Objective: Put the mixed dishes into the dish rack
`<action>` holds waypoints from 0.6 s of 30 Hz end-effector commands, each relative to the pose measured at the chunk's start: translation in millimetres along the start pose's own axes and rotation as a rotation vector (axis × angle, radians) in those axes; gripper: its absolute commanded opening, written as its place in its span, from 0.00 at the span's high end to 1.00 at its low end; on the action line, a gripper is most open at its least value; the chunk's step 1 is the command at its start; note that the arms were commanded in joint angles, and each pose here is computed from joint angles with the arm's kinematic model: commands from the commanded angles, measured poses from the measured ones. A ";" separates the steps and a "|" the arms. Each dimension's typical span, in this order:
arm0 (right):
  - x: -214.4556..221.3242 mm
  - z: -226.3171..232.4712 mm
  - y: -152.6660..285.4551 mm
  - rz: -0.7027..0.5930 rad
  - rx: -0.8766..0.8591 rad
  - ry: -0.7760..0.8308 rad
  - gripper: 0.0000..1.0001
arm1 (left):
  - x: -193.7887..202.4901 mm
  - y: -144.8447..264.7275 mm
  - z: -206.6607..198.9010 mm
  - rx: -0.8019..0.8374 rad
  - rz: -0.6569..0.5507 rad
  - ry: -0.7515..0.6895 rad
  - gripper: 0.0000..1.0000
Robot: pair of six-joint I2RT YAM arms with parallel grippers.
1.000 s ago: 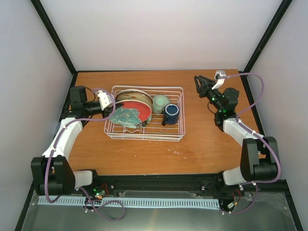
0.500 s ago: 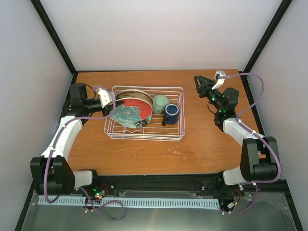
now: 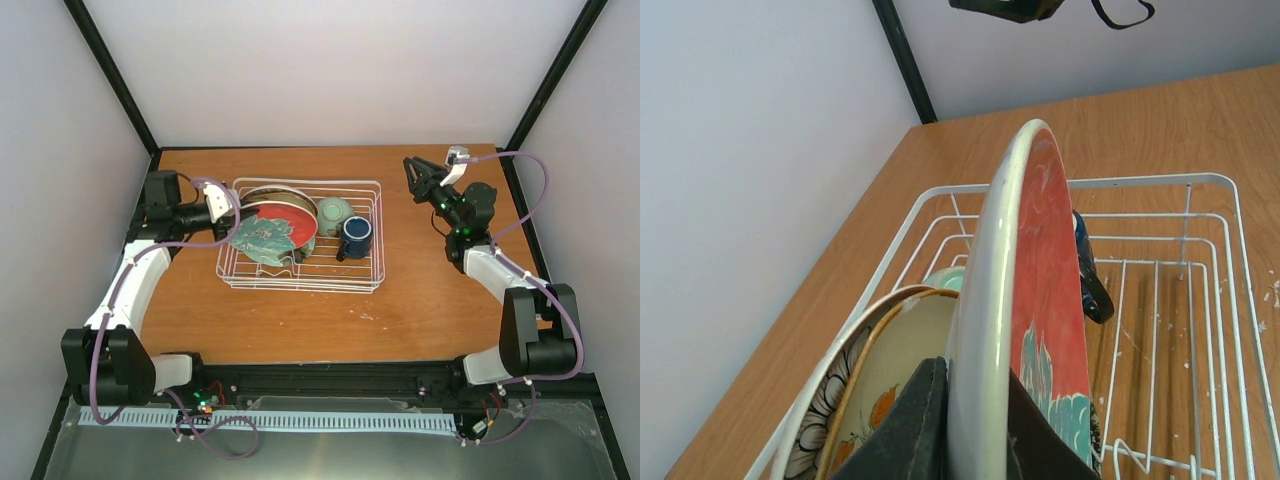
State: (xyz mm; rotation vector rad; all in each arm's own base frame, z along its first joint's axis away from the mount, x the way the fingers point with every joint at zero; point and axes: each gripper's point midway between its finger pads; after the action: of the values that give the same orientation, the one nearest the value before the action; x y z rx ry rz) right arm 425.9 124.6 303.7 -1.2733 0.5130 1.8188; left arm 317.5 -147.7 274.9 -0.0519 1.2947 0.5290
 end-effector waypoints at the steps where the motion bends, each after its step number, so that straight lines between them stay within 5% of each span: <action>1: -14.2 7.0 3.8 -0.043 -0.018 0.026 0.72 | -61.6 11.7 7.7 0.007 -0.117 -0.189 0.99; 18: -8.4 5.2 5.8 -0.033 -0.013 0.021 0.72 | -24.7 -5.8 -12.2 0.046 -0.086 -0.102 0.99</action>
State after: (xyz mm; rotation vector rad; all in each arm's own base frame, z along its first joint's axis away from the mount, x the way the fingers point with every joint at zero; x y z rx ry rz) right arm 425.4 124.5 301.1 -1.2689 0.5171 1.8230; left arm 311.9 -156.5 267.0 -0.0300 1.3081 0.5095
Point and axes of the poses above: each gripper's point midway between its finger pads, its own y axis back along the fingers, its own z axis along the line the jaws close on, x = y × z, and after that the axes turned 3 degrees about y, right-handed
